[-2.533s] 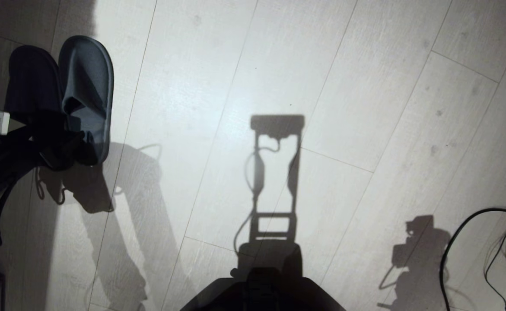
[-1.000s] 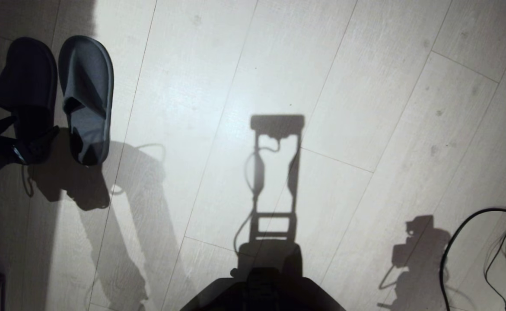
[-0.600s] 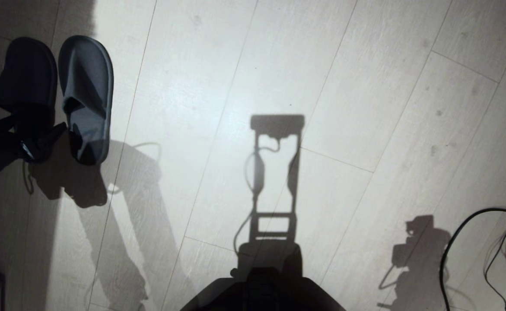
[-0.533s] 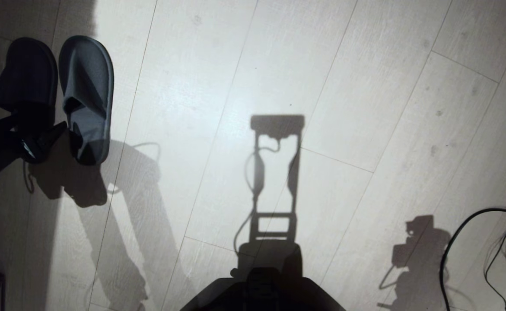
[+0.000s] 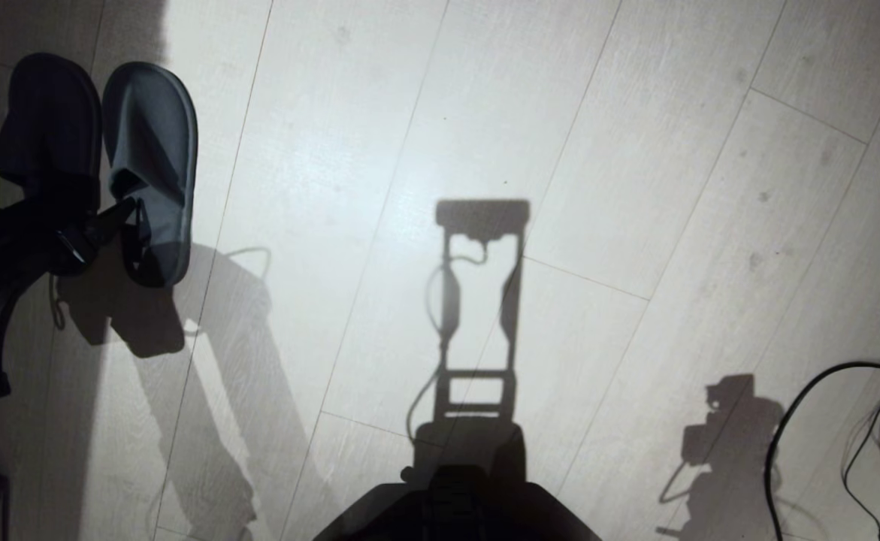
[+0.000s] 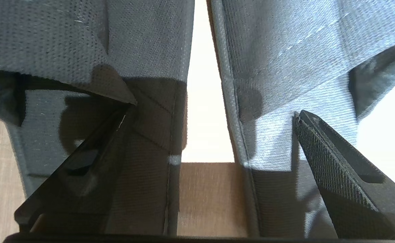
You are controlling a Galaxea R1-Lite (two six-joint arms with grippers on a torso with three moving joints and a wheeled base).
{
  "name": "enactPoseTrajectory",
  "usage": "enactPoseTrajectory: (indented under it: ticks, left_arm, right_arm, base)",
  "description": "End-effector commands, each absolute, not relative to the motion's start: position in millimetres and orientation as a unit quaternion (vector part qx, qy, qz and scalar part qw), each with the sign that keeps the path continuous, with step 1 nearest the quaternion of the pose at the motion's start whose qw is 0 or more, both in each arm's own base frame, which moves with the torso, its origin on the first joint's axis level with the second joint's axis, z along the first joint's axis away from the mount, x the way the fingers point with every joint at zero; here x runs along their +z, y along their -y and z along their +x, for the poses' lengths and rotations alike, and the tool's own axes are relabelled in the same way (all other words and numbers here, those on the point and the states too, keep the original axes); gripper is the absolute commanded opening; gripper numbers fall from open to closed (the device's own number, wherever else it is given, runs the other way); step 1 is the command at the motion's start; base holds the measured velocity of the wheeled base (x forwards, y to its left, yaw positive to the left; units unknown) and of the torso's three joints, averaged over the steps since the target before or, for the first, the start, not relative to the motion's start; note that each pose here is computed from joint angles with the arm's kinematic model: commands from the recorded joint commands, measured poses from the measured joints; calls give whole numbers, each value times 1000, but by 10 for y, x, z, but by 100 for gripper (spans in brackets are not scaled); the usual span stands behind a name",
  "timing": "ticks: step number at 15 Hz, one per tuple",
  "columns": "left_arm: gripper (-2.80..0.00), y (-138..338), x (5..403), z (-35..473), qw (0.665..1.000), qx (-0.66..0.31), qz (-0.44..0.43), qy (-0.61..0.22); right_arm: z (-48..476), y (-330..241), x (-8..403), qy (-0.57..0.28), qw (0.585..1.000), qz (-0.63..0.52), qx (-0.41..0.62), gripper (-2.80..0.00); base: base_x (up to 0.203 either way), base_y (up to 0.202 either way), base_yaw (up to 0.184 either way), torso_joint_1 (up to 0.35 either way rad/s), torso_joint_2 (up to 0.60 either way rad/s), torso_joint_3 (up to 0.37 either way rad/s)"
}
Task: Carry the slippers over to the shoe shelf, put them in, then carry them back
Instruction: Pick up the slippers on the floor
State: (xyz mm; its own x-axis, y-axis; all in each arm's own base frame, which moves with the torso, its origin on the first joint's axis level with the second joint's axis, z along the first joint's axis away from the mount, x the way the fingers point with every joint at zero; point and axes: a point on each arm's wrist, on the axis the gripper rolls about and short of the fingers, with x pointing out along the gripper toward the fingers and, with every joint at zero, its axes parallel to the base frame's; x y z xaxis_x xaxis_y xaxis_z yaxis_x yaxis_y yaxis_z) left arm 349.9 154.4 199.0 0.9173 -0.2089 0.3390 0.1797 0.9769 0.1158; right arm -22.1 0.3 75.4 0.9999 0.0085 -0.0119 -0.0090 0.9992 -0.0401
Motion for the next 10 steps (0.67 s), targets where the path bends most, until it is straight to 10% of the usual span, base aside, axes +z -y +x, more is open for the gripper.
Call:
enactPoseTrajectory:
  ticks: [1,10]
  left_arm:
    - [0,-1568,1903,3584,978,-103,38,175]
    - [0,-1622,1929,3624,975,-82,-12,207]
  right_arm:
    - [-220,-3,754,-7,1000,-21,5,-280]
    - [-220,-3,754,-7,1000,-21,5,-280]
  base:
    - [0,0,0,0,0,0]
    - [0,0,0,0,0,0]
